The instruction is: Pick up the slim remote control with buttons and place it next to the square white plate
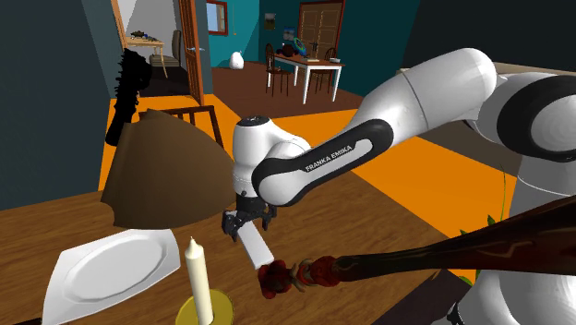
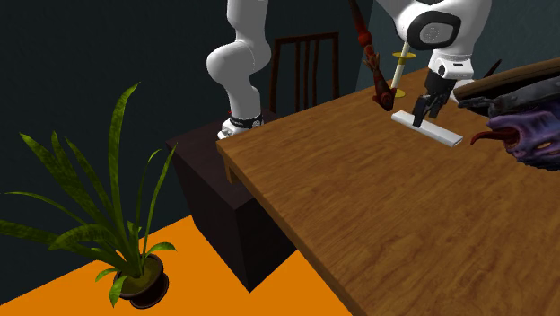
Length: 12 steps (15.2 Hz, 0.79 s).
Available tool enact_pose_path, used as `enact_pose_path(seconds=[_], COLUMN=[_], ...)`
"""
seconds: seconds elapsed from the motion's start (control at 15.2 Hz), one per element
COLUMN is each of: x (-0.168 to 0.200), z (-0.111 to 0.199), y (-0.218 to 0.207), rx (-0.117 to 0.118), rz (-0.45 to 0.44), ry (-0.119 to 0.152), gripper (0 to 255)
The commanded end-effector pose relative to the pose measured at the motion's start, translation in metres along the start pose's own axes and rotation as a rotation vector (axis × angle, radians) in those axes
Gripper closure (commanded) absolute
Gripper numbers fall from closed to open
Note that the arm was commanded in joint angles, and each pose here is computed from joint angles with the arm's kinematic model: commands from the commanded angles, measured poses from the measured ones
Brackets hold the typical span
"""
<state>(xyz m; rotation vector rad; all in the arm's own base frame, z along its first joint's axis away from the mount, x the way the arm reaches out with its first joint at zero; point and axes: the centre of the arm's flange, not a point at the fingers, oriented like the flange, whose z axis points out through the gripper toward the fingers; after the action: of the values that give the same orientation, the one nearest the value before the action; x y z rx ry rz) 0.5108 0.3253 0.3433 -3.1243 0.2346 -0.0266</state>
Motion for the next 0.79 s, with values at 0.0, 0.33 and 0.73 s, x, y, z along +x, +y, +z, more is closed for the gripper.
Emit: enact_pose_path(seconds=[0.0,0.33,0.73], x=[0.000,0.000,0.000], z=[-0.013,-0.050,-0.050], y=[0.000,0.000,0.000], rx=[0.000,0.000,0.000], rz=[0.000,0.000,0.000], ry=[0.000,0.000,0.000], gripper=[0,0,0])
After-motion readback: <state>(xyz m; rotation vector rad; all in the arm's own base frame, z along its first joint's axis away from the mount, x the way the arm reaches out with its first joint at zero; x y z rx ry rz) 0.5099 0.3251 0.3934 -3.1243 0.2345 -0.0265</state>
